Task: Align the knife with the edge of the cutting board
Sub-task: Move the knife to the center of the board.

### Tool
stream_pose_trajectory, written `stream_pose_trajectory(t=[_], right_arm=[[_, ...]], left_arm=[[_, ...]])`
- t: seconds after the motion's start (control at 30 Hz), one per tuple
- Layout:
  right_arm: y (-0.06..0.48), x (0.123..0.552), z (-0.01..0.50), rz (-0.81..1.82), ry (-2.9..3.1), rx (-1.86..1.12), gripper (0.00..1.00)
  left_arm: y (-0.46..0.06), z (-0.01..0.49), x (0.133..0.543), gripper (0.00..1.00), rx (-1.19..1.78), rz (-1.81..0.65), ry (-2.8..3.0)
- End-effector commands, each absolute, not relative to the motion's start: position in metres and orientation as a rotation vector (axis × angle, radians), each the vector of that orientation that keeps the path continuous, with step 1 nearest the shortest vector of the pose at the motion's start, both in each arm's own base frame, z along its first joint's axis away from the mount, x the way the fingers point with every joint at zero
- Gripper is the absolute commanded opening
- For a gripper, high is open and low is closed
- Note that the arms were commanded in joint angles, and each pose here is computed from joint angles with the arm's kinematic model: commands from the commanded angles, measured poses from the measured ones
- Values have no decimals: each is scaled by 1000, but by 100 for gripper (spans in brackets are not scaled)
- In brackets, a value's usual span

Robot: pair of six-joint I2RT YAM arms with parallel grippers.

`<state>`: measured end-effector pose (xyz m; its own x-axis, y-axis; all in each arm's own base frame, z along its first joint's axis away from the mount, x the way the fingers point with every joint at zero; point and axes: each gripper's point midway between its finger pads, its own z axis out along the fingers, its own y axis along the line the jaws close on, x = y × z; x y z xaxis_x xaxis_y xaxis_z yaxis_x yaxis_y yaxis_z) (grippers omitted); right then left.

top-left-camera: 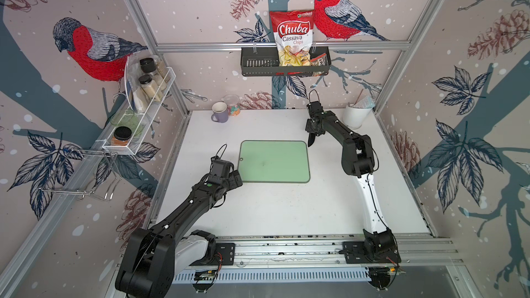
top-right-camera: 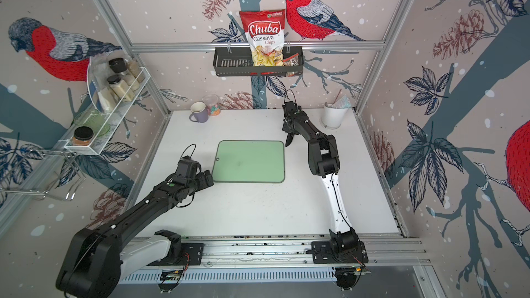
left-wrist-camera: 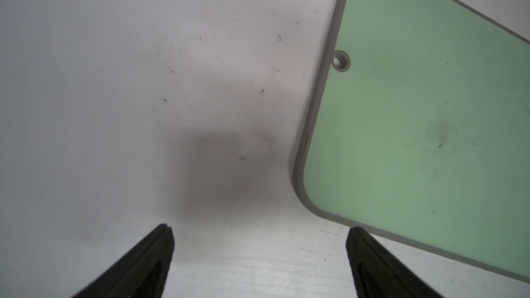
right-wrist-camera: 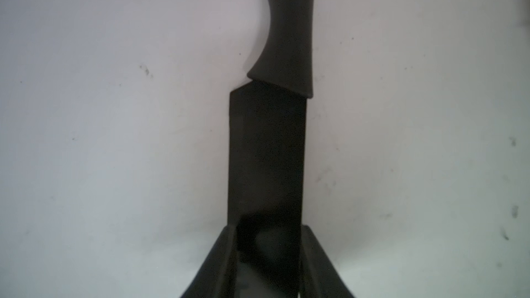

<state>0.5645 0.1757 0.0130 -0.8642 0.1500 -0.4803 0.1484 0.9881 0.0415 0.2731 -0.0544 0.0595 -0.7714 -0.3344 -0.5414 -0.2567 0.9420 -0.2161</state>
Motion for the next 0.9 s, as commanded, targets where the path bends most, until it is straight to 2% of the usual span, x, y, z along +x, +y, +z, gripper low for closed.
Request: stream_pose_trajectory(t=[0.0, 0.1, 0.23, 0.37, 0.53, 0.63, 0.7, 0.77, 0.87], right_arm=[[161, 472, -35, -61, 2953, 186, 30], [157, 440, -36, -28, 2964, 231, 24], [144, 393, -32, 28, 2961, 314, 23], [111, 336, -32, -40, 2958, 395, 23], [104, 263, -28, 92, 2977, 472, 24], [128, 251, 6, 204, 2897, 401, 38], [136, 259, 35, 194, 2830, 307, 54], [142, 275, 65, 201, 2777, 203, 65], [123, 312, 102, 25, 2656, 74, 75]], left_arm=[[-54, 62, 276, 96, -416, -170, 2478], [-54, 62, 275, 96, -417, -174, 2474], [-55, 63, 275, 96, -415, -180, 2468], [-56, 64, 274, 96, -413, -183, 2466], [-56, 66, 274, 96, -409, -183, 2456], [-56, 68, 273, 96, -410, -188, 2442], [-54, 68, 273, 96, -412, -180, 2440], [-55, 68, 273, 96, -412, -181, 2441], [-54, 69, 272, 96, -413, -176, 2439]])
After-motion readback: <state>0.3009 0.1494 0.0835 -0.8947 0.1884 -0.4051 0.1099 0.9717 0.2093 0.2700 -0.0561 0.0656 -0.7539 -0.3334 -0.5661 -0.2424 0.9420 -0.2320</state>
